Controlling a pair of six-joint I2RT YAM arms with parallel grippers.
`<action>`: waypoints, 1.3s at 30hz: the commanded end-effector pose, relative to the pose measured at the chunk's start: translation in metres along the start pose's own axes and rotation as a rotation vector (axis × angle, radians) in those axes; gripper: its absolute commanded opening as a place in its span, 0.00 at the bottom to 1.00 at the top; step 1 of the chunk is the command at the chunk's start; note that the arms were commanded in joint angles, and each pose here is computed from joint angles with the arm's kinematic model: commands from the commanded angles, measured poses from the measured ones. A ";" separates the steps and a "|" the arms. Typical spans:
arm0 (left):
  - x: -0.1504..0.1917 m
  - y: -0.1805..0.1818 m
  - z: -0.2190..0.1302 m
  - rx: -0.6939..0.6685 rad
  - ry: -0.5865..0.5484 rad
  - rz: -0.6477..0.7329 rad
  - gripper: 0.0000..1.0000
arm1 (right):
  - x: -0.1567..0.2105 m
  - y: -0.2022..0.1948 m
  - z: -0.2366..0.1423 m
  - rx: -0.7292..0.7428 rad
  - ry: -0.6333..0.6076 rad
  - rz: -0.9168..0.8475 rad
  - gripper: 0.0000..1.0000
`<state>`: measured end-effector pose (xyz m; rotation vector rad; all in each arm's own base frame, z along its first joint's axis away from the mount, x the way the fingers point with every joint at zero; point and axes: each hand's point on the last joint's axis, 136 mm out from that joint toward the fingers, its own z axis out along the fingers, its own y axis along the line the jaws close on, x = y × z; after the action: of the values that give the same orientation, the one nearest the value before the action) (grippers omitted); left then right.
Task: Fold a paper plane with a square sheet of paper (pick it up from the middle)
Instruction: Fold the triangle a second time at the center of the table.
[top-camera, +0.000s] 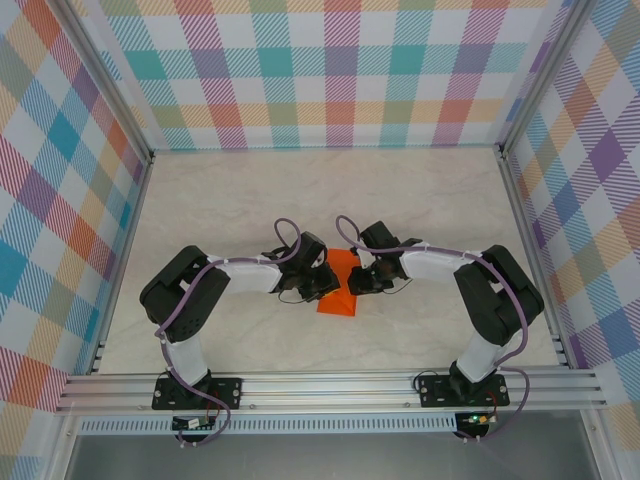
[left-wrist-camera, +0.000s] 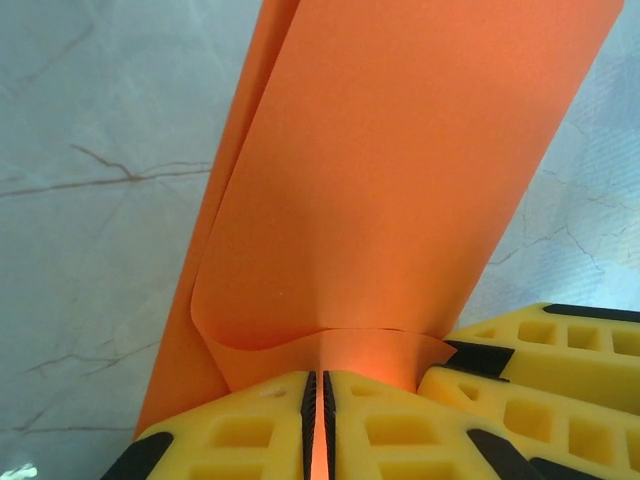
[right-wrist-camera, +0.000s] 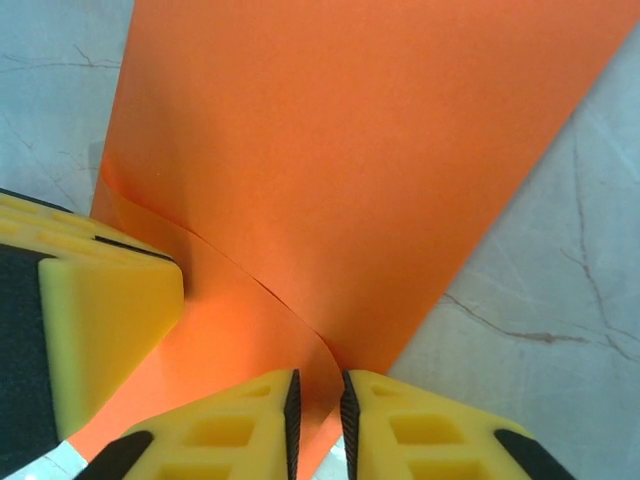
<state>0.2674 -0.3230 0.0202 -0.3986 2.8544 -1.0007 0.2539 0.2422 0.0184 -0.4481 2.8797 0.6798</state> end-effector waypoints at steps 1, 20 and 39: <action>0.010 0.021 0.009 -0.060 0.016 0.006 0.14 | -0.010 0.008 -0.018 -0.003 -0.033 0.006 0.27; 0.009 0.015 0.008 -0.048 0.018 0.019 0.14 | 0.009 0.076 -0.052 -0.383 0.000 0.163 0.12; 0.008 0.012 0.007 -0.049 0.018 0.023 0.13 | 0.019 0.065 -0.012 -0.297 0.118 0.240 0.10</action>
<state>0.2673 -0.3230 0.0201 -0.3903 2.8539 -0.9995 0.2128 0.2823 0.0507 -0.1878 2.9727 1.1585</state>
